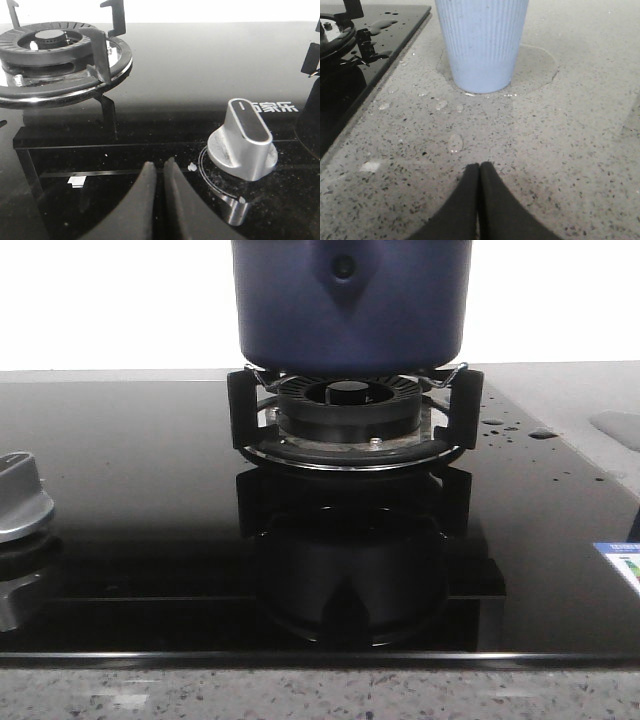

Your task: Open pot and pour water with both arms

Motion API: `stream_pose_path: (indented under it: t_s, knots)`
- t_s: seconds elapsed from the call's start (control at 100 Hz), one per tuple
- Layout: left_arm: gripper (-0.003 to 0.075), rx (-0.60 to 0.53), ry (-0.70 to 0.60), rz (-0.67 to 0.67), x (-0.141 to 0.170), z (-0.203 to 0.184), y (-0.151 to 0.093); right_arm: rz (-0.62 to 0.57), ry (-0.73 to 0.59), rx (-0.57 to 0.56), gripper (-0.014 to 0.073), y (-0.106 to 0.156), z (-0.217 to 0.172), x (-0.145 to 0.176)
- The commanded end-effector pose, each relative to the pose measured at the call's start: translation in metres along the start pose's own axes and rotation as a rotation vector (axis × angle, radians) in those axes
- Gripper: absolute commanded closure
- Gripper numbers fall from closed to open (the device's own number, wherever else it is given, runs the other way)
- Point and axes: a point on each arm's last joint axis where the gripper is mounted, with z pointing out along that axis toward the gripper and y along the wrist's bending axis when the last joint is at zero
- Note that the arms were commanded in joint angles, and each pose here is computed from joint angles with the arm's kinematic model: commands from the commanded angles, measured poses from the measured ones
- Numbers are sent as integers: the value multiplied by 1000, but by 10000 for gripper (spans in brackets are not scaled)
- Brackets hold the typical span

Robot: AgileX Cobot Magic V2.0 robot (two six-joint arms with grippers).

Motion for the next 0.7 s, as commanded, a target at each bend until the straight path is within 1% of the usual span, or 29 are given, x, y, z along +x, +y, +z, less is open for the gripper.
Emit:
stream_pose_path:
  t_s: [0.0,0.66,0.69]
  knots:
    - [741,-2,-32,-22,9,3,0,-8,-11,4,659,0,2,7]
    - [741,-2,-32,-22,9,3,0,-8,-14,4,659,0,1,6]
    - [741,-2,-32,-22,9,3,0,-22,-25,6,659,0,1,5]
